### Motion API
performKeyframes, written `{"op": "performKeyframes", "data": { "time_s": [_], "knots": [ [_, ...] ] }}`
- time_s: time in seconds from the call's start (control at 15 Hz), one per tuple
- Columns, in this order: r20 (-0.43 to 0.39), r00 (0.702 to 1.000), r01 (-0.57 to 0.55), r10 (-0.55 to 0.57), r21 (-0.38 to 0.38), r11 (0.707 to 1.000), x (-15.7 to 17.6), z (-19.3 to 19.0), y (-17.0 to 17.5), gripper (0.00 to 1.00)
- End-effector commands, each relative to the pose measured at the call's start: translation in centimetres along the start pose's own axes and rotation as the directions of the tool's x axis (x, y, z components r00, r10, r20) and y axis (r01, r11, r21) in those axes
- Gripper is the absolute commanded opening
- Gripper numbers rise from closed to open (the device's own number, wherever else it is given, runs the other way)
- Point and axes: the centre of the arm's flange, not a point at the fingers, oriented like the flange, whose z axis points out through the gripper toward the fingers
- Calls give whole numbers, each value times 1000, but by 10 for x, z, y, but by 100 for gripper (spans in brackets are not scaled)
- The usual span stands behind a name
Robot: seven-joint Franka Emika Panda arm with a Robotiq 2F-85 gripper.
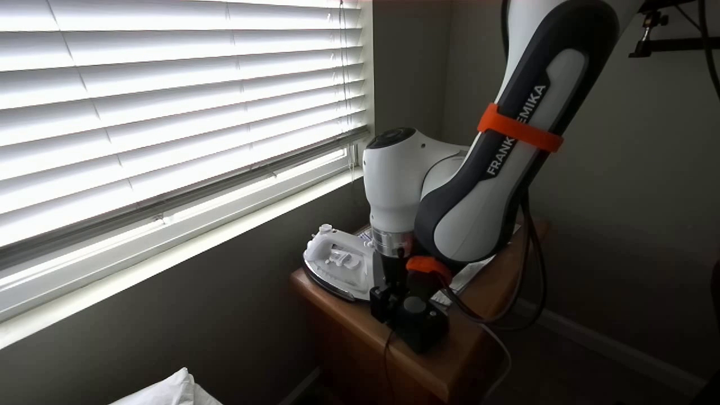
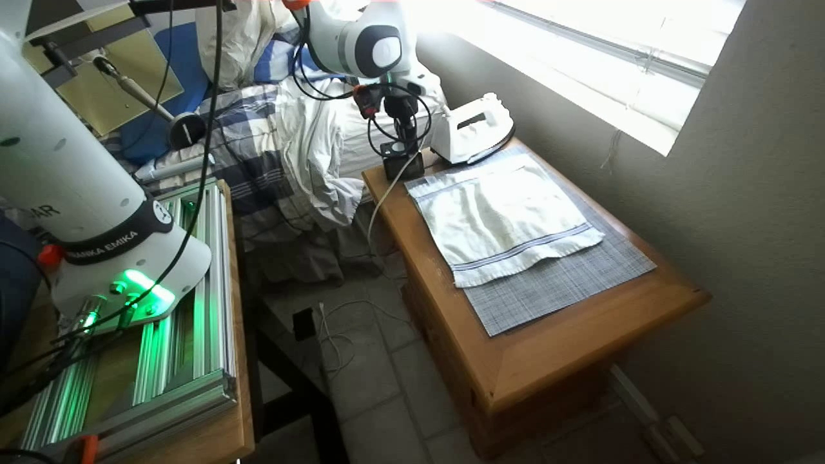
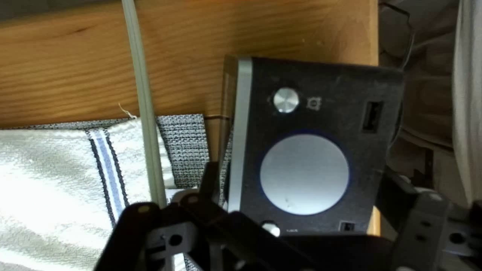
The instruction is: Put the speaker behind the iron
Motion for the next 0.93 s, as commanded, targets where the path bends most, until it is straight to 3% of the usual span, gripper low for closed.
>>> {"op": "performKeyframes", "data": {
  "time_s": [0.0, 0.47, 0.87],
  "knots": [
    [-8, 999, 53, -53, -8, 999, -2, -16, 4, 100],
    [149, 988, 60, -48, -77, 995, -16, -60, 6, 100],
    [160, 984, 88, -83, -26, 996, -26, -108, -12, 100]
  ]
}}
